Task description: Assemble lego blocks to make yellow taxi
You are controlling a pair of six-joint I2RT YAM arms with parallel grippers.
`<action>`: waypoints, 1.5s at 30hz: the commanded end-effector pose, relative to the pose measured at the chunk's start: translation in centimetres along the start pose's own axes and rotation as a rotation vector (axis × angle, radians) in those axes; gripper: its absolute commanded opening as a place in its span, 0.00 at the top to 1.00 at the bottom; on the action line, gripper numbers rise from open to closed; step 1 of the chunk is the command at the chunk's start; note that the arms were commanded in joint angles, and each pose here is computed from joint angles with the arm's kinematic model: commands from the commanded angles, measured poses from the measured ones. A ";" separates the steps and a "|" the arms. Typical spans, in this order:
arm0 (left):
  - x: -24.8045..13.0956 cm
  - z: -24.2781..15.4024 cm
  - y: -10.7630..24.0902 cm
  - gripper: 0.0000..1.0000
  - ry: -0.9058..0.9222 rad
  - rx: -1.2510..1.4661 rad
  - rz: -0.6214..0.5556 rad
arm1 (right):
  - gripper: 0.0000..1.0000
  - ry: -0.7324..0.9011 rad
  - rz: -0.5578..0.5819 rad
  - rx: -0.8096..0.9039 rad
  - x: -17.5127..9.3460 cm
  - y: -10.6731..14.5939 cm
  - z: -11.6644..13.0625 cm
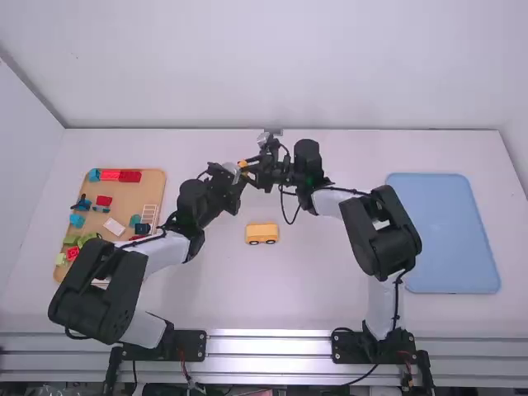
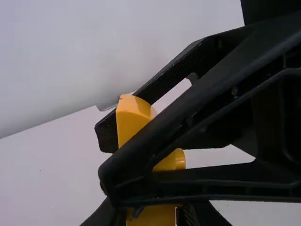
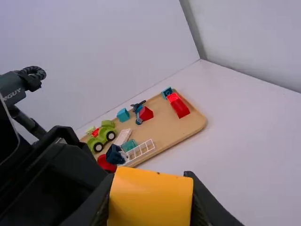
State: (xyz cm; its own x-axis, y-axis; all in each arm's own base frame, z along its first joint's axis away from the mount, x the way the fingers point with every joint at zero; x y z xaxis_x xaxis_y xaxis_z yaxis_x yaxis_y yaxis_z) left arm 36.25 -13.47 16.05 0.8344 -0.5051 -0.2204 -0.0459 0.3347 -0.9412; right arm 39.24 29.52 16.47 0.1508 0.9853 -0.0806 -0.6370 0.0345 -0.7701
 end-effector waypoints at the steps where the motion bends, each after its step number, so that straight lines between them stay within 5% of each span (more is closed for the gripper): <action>1: 0.3 0.2 -1.7 0.47 -0.003 -0.019 -0.060 | 0.84 0.016 0.008 -0.005 -0.1 0.7 -0.4; 2: 0.2 0.4 -1.6 0.17 -0.009 -0.022 -0.059 | 0.85 0.039 -0.007 -0.006 -0.2 0.5 -0.7; 3: 0.2 0.4 -1.6 0.02 -0.009 -0.024 -0.059 | 0.86 0.043 -0.009 -0.008 -0.3 0.4 -0.8; 4: 0.2 0.5 -1.6 0.01 -0.011 -0.036 -0.057 | 0.87 0.064 -0.023 -0.019 -0.6 0.1 -1.2; 12: 0.3 -0.1 0.0 0.01 0.014 -0.061 0.024 | 0.90 0.354 -0.095 -0.040 -4.5 -2.5 -4.7; 16: 0.2 -0.3 0.6 0.01 0.022 -0.043 0.055 | 0.92 0.636 0.024 -0.083 -6.9 -2.8 -5.7; 20: 0.2 0.6 1.0 0.01 -0.048 -0.031 0.081 | 0.92 0.830 0.305 -0.147 -9.0 -1.1 -5.1; 24: 0.1 1.6 1.2 0.01 -0.127 -0.027 0.102 | 0.92 0.712 0.726 -0.242 -10.6 3.7 -2.8; 30: 0.1 1.5 1.3 0.01 -0.123 -0.028 0.104 | 0.97 0.483 1.064 -0.438 -12.0 9.1 -0.8; 36: 0.1 1.4 1.6 0.01 -0.115 -0.032 0.124 | 1.00 0.473 1.215 -0.532 -12.8 12.2 -1.1; 45: 0.1 1.4 1.6 0.01 -0.115 -0.032 0.124 | 0.98 0.435 1.290 -0.496 -12.3 14.8 -3.7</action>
State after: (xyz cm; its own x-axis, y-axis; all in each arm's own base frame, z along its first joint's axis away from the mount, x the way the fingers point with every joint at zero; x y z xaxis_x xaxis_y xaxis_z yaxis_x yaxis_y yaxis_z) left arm 36.55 -11.73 13.93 0.8704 -0.3664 -0.3288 -0.1924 0.3617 -0.9122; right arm 30.31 17.40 4.84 -0.0207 0.1835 -0.9828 -0.2098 -0.9619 -0.1752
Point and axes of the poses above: each hand's point on the last joint's axis, 136 mm out from that joint toward the fingers, its own x axis out along the fingers, its own z axis along the line the jaws close on, y = z × x, the point moved 5 cm from there along -x, back along the fingers, and after that the axes turned 15 degrees about x, right-handed, at the moved point
